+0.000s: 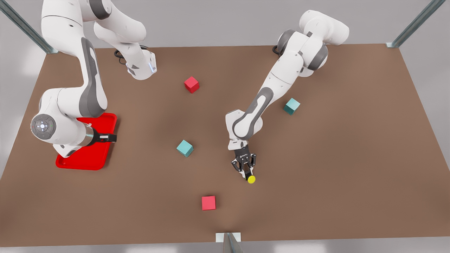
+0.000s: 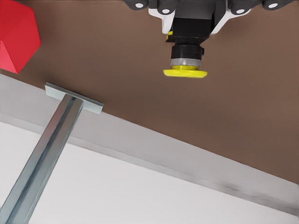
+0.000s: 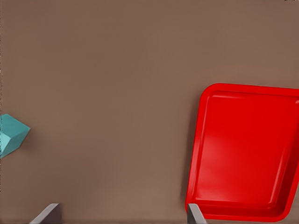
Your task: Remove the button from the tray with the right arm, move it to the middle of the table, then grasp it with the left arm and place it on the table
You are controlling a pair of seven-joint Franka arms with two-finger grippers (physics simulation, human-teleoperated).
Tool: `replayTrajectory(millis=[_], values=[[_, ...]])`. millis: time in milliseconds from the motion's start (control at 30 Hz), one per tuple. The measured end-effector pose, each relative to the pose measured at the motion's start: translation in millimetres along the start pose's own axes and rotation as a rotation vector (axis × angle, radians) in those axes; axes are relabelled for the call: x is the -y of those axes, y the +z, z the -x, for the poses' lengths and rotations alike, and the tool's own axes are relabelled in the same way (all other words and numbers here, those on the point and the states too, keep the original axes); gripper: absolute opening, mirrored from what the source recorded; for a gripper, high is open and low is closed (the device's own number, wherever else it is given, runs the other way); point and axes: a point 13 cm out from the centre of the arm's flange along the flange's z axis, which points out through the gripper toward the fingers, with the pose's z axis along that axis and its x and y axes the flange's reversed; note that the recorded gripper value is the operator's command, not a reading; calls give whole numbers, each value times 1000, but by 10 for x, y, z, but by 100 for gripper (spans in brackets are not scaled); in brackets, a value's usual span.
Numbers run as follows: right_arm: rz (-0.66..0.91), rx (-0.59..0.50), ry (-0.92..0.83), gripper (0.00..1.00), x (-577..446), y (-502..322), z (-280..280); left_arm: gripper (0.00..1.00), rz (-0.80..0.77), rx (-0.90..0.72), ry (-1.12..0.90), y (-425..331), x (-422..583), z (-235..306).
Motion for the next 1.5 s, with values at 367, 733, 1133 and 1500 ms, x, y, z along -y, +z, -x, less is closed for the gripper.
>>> replayTrajectory(millis=[367, 733, 1133, 1500], values=[[0, -18, 20, 100, -18, 107, 23, 31, 4, 34, -35, -26, 6, 4], [-4, -12, 31, 100, -108, 75, 20, 31, 5, 57, -39, -91, 23, -107], [2, 60, 63, 100, 153, -323, -120, 31, 10, 77, -42, -143, 34, -204], [4, 44, 46, 100, 135, -212, -42, 31, 13, 92, -43, -172, 39, -247]])
